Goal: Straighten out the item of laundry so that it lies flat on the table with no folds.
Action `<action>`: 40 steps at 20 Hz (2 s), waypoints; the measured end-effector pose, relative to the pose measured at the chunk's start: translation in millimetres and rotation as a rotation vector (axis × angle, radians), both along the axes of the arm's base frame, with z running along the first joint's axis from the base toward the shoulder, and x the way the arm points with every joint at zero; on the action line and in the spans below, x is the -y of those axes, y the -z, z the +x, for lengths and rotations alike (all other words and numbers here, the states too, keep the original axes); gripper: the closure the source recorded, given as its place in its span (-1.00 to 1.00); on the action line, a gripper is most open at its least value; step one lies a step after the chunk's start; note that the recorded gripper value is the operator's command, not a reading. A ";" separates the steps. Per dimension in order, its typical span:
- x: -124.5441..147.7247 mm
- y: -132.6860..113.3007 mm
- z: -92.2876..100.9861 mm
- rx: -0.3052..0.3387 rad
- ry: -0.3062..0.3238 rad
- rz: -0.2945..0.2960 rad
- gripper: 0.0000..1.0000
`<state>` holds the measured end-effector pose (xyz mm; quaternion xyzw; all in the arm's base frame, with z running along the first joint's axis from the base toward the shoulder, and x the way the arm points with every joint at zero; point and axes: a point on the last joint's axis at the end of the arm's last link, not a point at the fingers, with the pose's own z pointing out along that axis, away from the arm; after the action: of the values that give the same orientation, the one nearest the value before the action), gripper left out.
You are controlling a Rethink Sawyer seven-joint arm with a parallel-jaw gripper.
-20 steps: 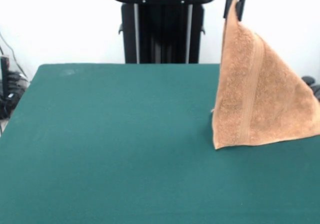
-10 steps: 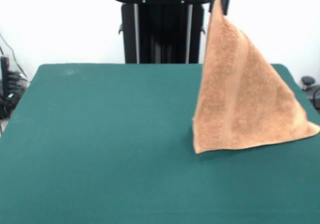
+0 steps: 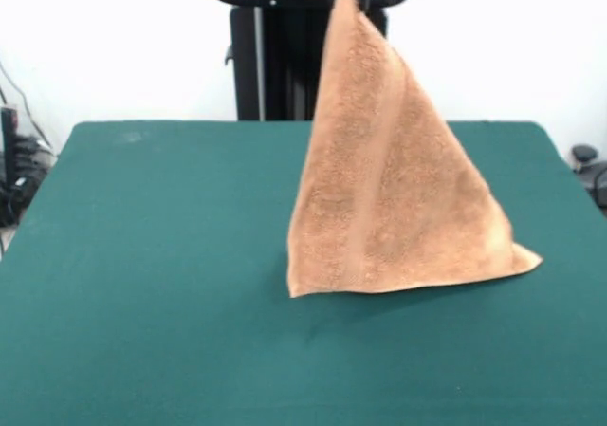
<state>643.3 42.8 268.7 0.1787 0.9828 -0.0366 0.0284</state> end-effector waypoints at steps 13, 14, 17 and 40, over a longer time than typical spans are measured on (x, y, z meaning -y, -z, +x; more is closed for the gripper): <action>-0.7 -2.3 6.7 0.017 -0.064 0.005 -1.00; -1.5 -2.4 6.8 0.017 -0.065 0.005 -1.00; -2.4 -2.5 6.7 0.017 -0.067 0.005 -1.00; -101.4 27.7 9.7 0.123 -0.189 0.071 -1.00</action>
<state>653.1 144.2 241.0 0.0881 0.9924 0.0122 0.0855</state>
